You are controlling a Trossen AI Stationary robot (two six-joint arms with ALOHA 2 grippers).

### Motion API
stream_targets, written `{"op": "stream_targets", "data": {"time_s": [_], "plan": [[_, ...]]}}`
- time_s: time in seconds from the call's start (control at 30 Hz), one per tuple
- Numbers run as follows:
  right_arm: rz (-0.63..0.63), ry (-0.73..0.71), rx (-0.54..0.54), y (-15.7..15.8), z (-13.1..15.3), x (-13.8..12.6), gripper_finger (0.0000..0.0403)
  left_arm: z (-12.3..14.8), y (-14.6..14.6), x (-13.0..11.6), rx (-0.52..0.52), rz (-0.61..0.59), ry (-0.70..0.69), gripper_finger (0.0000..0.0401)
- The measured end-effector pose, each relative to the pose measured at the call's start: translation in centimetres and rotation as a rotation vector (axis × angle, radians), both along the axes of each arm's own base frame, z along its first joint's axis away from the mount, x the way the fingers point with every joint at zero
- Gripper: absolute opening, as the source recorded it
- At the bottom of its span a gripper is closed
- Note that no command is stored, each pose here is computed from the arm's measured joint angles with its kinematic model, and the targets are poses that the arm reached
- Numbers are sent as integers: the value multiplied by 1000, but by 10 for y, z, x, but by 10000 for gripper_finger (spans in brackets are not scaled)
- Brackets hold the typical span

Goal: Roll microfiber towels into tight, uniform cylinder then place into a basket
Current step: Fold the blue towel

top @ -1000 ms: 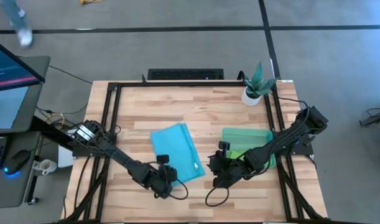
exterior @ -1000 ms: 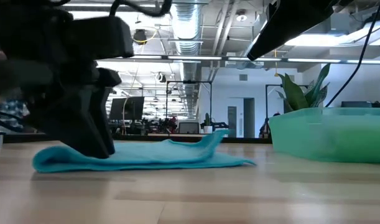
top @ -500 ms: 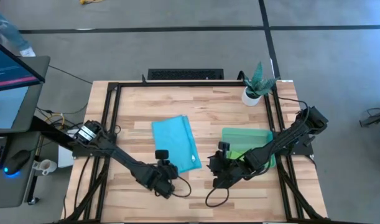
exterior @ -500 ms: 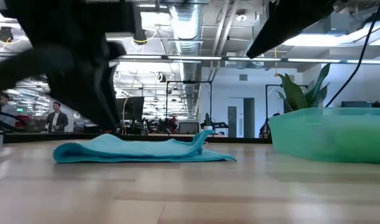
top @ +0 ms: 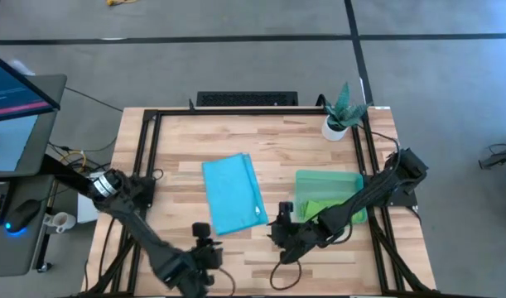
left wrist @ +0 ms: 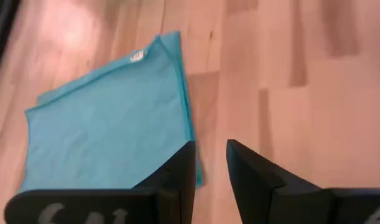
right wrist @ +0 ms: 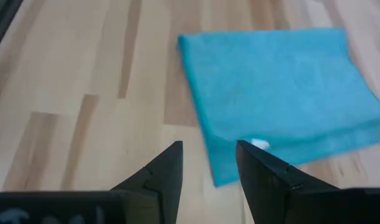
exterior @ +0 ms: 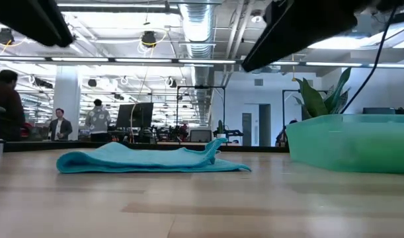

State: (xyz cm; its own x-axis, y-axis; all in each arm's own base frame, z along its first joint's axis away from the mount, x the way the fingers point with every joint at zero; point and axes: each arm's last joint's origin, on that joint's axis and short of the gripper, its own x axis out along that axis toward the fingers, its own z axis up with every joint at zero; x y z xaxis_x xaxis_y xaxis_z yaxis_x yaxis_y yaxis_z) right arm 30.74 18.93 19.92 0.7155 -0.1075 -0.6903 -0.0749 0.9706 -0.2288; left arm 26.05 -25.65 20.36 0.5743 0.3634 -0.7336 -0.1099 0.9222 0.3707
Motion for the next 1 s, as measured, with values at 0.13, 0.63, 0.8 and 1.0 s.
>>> {"op": "stream_targets", "data": {"time_s": [0.13,0.63,0.8,1.0], "plan": [[84,12,-84,11,-11,7,171,-2,-12,-16,11,46,-133,83],[52,-20,20,12,-4,22,171,-68,-10,-3,134,35,-5,83],[69,9,58,6,-5,26,171,-78,5,11,100,88,79,83],[78,30,93,-6,-5,33,171,-79,18,23,48,139,129,100]]}}
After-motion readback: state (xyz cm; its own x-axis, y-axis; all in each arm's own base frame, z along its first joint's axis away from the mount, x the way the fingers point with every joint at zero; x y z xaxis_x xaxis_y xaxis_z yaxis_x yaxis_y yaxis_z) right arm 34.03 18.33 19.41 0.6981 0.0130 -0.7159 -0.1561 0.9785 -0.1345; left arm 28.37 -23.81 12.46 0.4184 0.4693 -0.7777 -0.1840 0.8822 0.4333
